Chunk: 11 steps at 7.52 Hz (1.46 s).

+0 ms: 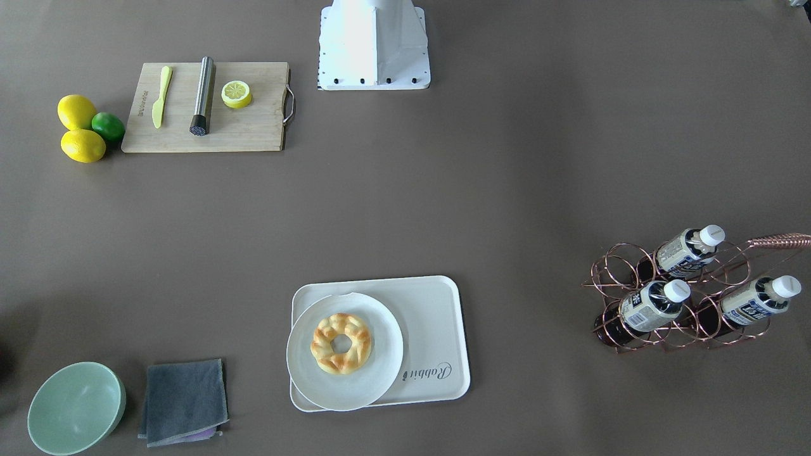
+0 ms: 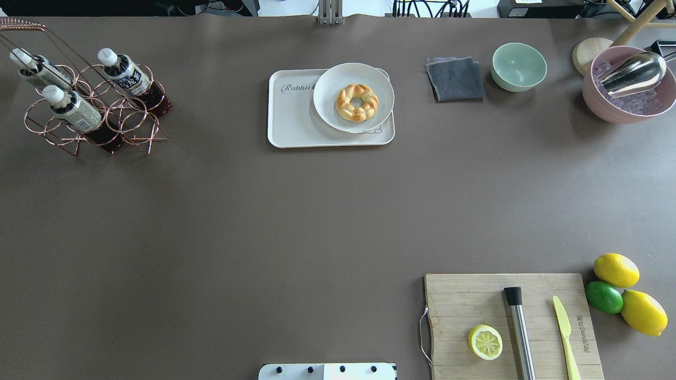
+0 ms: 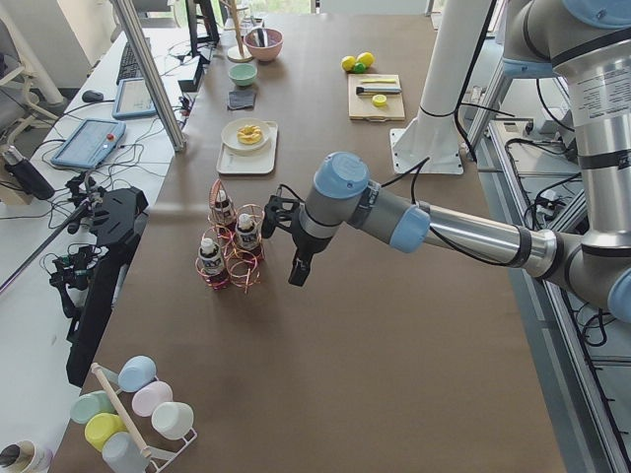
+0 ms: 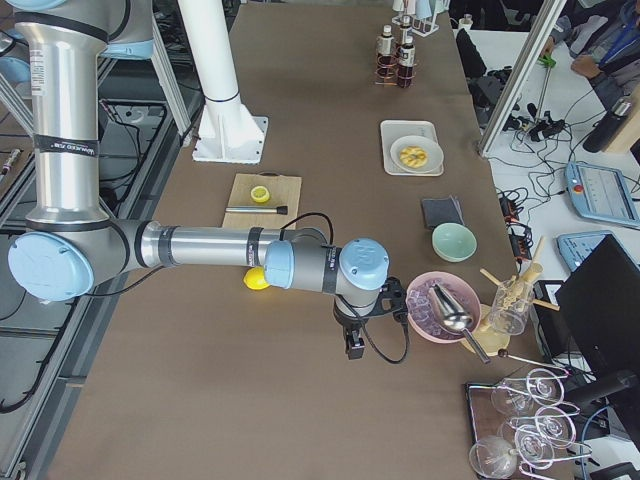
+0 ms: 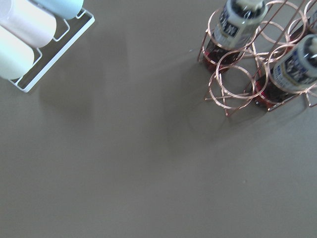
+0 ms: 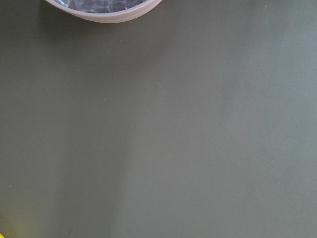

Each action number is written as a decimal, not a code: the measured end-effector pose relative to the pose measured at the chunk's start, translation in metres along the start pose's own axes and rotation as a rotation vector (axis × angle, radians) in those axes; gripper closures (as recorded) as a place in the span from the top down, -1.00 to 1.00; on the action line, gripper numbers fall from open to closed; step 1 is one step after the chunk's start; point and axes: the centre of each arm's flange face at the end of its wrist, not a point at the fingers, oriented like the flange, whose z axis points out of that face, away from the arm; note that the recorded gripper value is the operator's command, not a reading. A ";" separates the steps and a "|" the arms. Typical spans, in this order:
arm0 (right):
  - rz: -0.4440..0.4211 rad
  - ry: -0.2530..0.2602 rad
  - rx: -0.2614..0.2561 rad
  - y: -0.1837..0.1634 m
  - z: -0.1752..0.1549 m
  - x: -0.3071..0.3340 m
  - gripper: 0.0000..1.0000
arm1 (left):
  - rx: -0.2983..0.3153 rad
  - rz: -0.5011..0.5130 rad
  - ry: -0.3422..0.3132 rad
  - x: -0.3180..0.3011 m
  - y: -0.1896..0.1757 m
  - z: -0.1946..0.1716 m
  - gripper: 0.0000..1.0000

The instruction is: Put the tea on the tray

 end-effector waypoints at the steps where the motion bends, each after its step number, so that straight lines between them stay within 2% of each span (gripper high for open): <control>1: 0.002 -0.002 -0.002 0.002 0.001 0.001 1.00 | 0.012 -0.004 0.001 0.035 -0.026 0.014 0.95; 3: 0.006 -0.013 -0.005 0.004 0.004 0.002 1.00 | 0.041 -0.027 -0.056 0.101 -0.063 0.055 0.95; 5: 0.004 -0.016 -0.005 0.005 0.005 0.001 1.00 | 0.063 -0.039 -0.079 0.151 -0.084 0.091 0.94; 9: 0.002 -0.017 -0.006 0.005 0.005 0.002 1.00 | 0.094 -0.047 -0.056 0.165 -0.115 0.124 0.91; 11: 0.001 -0.019 -0.006 0.005 0.006 0.002 1.00 | 0.100 -0.035 -0.046 0.161 -0.120 0.141 0.75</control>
